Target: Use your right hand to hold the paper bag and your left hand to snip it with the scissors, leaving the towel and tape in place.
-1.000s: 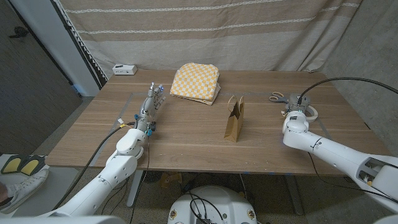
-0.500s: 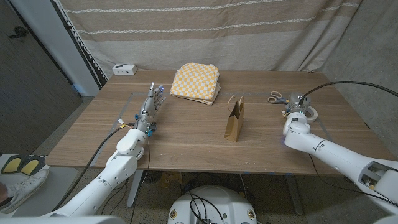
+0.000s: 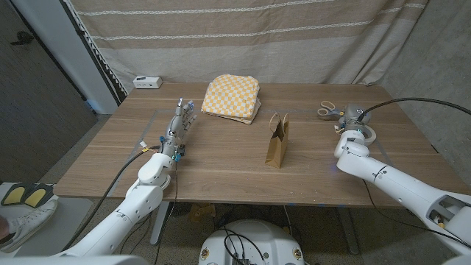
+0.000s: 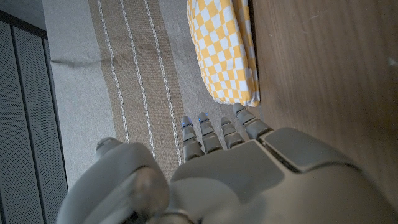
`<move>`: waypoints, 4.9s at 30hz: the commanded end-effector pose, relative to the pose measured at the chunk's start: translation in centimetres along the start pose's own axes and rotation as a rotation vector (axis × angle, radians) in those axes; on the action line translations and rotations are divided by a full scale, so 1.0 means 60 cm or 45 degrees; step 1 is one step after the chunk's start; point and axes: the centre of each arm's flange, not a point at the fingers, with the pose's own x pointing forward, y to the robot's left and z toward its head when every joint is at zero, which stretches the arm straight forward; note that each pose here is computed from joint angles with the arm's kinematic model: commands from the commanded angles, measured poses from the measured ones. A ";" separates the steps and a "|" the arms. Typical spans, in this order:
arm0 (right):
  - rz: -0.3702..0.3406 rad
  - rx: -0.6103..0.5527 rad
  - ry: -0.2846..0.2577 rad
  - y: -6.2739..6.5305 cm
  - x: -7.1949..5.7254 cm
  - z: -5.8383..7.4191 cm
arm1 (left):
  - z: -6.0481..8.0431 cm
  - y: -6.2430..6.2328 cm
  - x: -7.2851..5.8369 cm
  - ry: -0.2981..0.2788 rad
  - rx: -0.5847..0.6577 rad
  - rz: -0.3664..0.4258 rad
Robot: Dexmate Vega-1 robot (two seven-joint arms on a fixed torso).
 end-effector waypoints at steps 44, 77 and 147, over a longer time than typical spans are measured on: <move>0.201 0.215 -0.191 -0.040 -0.004 0.042 | -0.015 0.014 -0.028 0.027 -0.038 0.020; 0.200 0.187 -0.128 -0.030 -0.008 0.028 | -0.022 -0.006 -0.027 0.062 -0.040 -0.036; -0.018 0.258 -0.189 -0.050 -0.021 0.019 | -0.031 -0.007 -0.033 0.078 -0.061 -0.040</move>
